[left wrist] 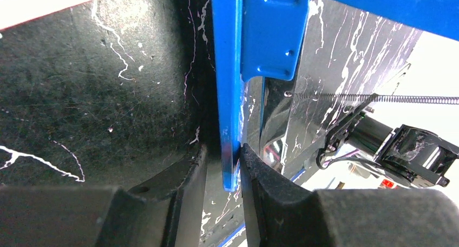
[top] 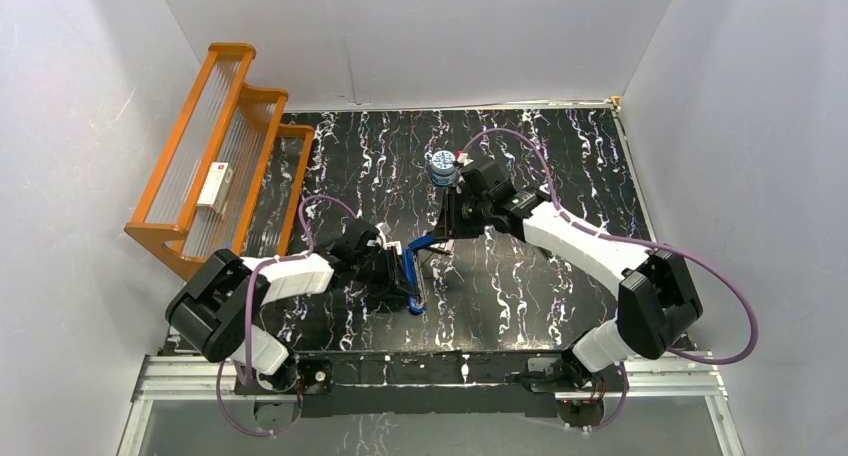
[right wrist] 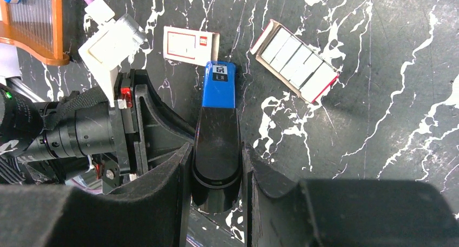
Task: Load the staples into the stapler
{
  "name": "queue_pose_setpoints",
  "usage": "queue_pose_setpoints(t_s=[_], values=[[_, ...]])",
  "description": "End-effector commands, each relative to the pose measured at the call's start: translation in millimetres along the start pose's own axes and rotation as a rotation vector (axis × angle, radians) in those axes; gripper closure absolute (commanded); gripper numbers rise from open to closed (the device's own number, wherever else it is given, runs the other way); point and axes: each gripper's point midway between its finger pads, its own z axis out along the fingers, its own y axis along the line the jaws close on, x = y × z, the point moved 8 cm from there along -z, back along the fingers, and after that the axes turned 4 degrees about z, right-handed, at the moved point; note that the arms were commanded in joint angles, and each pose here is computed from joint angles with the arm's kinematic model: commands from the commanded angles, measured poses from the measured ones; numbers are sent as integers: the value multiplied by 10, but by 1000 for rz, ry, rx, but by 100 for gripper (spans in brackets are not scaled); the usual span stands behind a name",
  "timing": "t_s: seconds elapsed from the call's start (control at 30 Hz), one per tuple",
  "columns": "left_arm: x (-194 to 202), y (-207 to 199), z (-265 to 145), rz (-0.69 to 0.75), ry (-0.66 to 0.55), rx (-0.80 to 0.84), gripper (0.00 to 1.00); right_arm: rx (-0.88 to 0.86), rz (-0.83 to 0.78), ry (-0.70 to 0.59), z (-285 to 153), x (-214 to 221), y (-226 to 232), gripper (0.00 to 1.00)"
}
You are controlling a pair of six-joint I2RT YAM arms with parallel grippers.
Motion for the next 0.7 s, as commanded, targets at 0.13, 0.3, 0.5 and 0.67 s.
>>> queue_pose_setpoints(t_s=[0.13,0.3,0.5,0.67], values=[[258,452,-56,-15,106,-316,80,0,-130,-143,-182,-448,170,63],[268,481,-10,-15,131,-333,95,20,-160,-106,-142,-485,199,63],[325,473,67,28,145,-250,100,40,-153,-122,-46,-552,205,64],[432,409,124,92,179,-172,100,87,-113,-212,-47,-711,235,61]])
